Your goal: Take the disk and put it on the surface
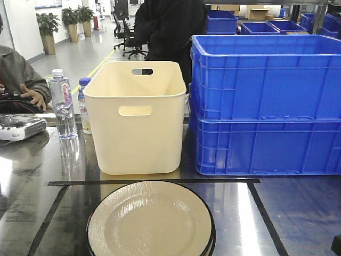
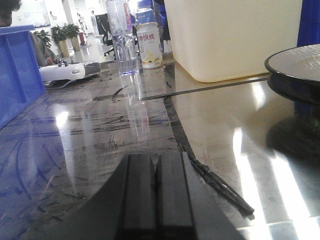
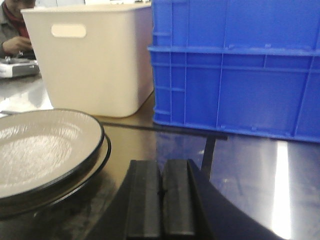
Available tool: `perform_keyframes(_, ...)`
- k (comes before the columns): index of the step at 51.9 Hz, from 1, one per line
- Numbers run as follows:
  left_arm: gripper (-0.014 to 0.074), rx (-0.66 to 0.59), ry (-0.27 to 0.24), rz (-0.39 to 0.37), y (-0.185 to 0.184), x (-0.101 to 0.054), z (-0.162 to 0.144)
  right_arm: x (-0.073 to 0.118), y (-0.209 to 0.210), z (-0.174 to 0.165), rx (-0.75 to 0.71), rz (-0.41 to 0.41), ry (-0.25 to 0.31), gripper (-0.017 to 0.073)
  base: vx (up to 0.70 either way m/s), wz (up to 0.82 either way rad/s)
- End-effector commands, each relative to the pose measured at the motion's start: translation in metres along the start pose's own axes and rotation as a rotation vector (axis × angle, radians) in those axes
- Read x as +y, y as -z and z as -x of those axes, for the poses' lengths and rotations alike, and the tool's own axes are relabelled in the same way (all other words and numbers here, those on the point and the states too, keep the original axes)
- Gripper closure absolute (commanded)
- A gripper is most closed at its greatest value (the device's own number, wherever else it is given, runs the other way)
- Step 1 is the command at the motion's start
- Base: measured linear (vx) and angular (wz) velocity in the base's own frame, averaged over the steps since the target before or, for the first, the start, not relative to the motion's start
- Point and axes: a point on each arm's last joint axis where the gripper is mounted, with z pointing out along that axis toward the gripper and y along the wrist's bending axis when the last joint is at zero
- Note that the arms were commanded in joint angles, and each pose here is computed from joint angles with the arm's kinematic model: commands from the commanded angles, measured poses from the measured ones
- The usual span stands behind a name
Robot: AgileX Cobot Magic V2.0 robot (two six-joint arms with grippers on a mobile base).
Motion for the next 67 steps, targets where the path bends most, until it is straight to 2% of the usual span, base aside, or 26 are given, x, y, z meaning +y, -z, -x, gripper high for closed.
perform_keyframes(1,0.0596,-0.082,0.006,0.007,0.001,0.001,0.003,-0.003,0.001,0.013,-0.043,-0.038,0.01,0.0568,0.0,0.0)
perform_keyframes(2,0.0596,-0.082,0.006,0.007,0.001,0.001,0.003,-0.003,0.002,0.013,-0.042,-0.04,-0.013,0.0568,0.0,0.0)
perform_keyframes(3,0.0596,-0.082,0.006,0.007,0.001,0.001,0.003,-0.003,0.002,0.012,-0.041,-0.043,0.005,0.0568,0.0,0.0)
perform_keyframes(7,0.0596,-0.082,0.006,0.007,0.001,0.001,0.003,-0.004,0.002,0.012,-0.039,-0.052,-0.017,0.0568,0.0,0.0)
perform_keyframes(18,0.0596,-0.082,0.006,0.007,0.001,0.001,0.003,-0.005,0.002,0.008,-0.041,-0.061,0.016,0.0568,0.0,0.0)
perform_keyframes(29,0.0596,-0.082,0.006,0.007,0.001,0.001,0.003,-0.009,0.02,-0.044,-0.058,-0.073,0.004,0.0568,0.0,0.0)
perform_keyframes(34,0.0596,-0.082,0.006,0.007,0.001,0.001,0.003,-0.014,0.031,-0.071,-0.075,-0.123,-0.041,0.0568,0.0,0.0)
perform_keyframes(37,0.0596,-0.082,0.006,0.007,0.001,0.001,0.003,-0.018,0.035,-0.086,-0.084,-0.165,-0.044,0.0568,0.0,0.0)
perform_keyframes(43,0.0596,-0.082,0.006,0.007,0.001,0.001,0.003,-0.022,0.041,-0.104,-0.107,-0.232,-0.001,0.0568,0.0,0.0)
perform_keyframes(51,0.0596,-0.082,0.006,0.007,0.001,0.001,0.003,-0.022,0.05,-0.103,-0.154,-0.265,0.091,0.0568,0.0,0.0)
perform_keyframes(67,0.0596,-0.082,0.006,0.007,0.001,0.001,0.003,-0.021,0.05,-0.102,-0.156,-0.263,0.096,0.0568,0.0,0.0)
